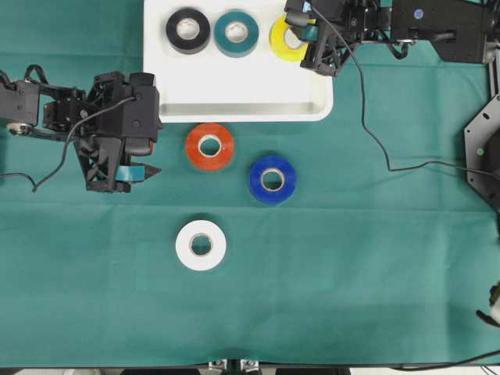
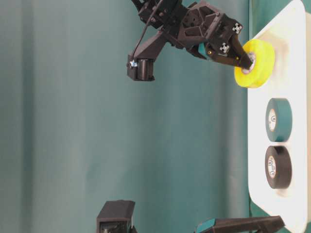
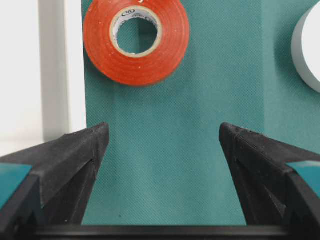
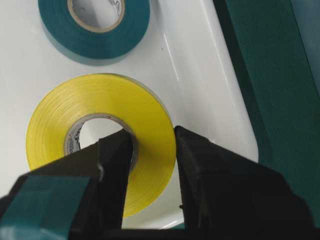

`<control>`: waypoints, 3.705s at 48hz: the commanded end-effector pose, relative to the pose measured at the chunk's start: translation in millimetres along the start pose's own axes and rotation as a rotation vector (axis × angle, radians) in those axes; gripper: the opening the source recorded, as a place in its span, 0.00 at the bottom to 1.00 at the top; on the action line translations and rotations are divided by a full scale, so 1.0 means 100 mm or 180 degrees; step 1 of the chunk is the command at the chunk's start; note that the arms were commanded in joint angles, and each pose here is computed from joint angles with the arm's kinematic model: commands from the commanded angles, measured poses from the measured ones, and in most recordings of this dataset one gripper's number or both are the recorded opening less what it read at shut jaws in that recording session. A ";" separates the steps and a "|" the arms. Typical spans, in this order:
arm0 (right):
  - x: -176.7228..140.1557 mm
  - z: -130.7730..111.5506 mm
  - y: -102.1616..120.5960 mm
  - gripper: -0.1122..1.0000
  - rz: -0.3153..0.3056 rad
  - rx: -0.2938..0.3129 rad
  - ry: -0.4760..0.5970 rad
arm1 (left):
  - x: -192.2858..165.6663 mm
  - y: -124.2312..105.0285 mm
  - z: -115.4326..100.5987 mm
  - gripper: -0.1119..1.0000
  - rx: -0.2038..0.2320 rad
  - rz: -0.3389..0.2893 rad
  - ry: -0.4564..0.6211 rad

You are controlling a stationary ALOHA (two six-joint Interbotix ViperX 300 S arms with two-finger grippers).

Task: Put the tape alternately from left to right into the white case.
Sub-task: 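Set the yellow tape down in the tray and open the right gripper, then raise the right gripper from the tray and move it over the blue tape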

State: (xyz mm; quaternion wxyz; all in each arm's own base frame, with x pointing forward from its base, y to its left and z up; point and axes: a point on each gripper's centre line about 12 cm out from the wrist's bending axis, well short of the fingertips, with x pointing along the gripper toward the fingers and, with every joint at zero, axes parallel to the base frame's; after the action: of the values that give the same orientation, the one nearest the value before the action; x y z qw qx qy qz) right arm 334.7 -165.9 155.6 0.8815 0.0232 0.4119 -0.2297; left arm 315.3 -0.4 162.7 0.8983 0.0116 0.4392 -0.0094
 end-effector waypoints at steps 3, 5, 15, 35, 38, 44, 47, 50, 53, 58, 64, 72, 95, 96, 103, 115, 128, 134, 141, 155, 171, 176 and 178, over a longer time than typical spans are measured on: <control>-0.04 0.09 -0.02 0.35 0.0007 0.0018 -0.0117 | -0.04 -0.01 0.08 0.63 0.0003 -0.0003 -0.0098; -0.03 0.09 -0.02 0.35 0.0007 0.0018 -0.0112 | -0.04 -0.01 0.08 0.63 0.0003 -0.0002 -0.0103; -0.03 0.09 -0.04 0.35 -0.0010 -0.0020 -0.0113 | -0.04 -0.01 0.09 0.63 0.0003 -0.0002 -0.0107; -0.03 0.09 -0.07 0.35 -0.0038 -0.0028 -0.0111 | -0.04 -0.01 0.09 0.63 0.0002 -0.0007 -0.0108; -0.03 0.08 -0.07 0.47 -0.0036 -0.0029 -0.0101 | -0.04 -0.01 0.09 0.63 0.0002 -0.0005 -0.0108; -0.02 0.06 -0.07 0.80 -0.0035 -0.0036 -0.0082 | -0.04 -0.01 0.10 0.63 0.0002 -0.0005 -0.0112; -0.03 0.06 -0.07 0.92 -0.0033 -0.0036 -0.0091 | -0.04 -0.02 0.09 0.63 0.0001 -0.0010 -0.0108; -0.03 0.06 -0.07 0.91 -0.0033 -0.0036 -0.0091 | -0.04 -0.02 0.09 0.63 0.0006 -0.0009 -0.0108; -0.03 0.06 -0.07 0.89 -0.0031 -0.0036 -0.0095 | -0.05 -0.02 0.10 0.63 0.0005 -0.0013 -0.0113; -0.03 0.06 -0.07 0.89 -0.0028 -0.0036 -0.0100 | -0.05 -0.04 0.10 0.63 0.0017 -0.0022 -0.0118; -0.03 0.06 -0.07 0.89 -0.0028 -0.0036 -0.0095 | -0.04 -0.04 0.09 0.63 0.0017 -0.0022 -0.0108; -0.02 0.04 -0.06 0.89 -0.0024 -0.0023 -0.0085 | -0.04 -0.04 0.10 0.63 0.0021 -0.0021 -0.0113; -0.16 0.15 0.14 0.89 0.0148 -0.0122 -0.0314 | -0.05 -0.05 0.10 0.63 0.0023 -0.0031 -0.0118; -0.18 0.16 0.16 0.89 0.0160 -0.0134 -0.0331 | -0.05 -0.05 0.10 0.63 0.0023 -0.0031 -0.0113; -0.29 0.22 0.31 0.89 0.0256 -0.0230 -0.0439 | -0.05 -0.05 0.10 0.63 0.0023 -0.0031 -0.0113; -0.46 0.19 0.62 0.89 0.0465 -0.0425 -0.0525 | -0.05 -0.05 0.10 0.63 0.0023 -0.0031 -0.0113; -0.65 0.13 1.00 0.89 0.0732 -0.0654 -0.0611 | -0.05 -0.05 0.10 0.63 0.0023 -0.0031 -0.0113; -0.73 0.11 1.14 0.89 0.0837 -0.0751 -0.0645 | -0.05 -0.05 0.10 0.63 0.0018 -0.0032 -0.0113; -0.78 0.05 1.27 0.89 0.0928 -0.0823 -0.0636 | -0.05 -0.05 0.10 0.63 0.0023 -0.0031 -0.0118; -0.82 -0.07 1.42 0.89 0.1051 -0.0879 -0.0577 | -0.05 -0.05 0.10 0.63 0.0023 -0.0032 -0.0118; -0.82 -0.07 1.42 0.89 0.1055 -0.0877 -0.0585 | -0.06 -0.05 0.11 0.63 0.0018 -0.0032 -0.0123; -0.82 -0.07 1.42 0.89 0.1055 -0.0878 -0.0581 | -0.06 -0.05 0.12 0.63 0.0018 -0.0031 -0.0128; -0.82 -0.08 1.43 0.89 0.1062 -0.0885 -0.0582 | -0.06 -0.05 0.12 0.63 0.0018 -0.0031 -0.0128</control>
State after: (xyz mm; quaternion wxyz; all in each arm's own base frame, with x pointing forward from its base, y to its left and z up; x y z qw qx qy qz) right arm 342.8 -6.4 179.2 0.9288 -0.0535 0.3658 -0.0262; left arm 315.2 -4.8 163.2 0.8986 0.0125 0.4384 -0.0145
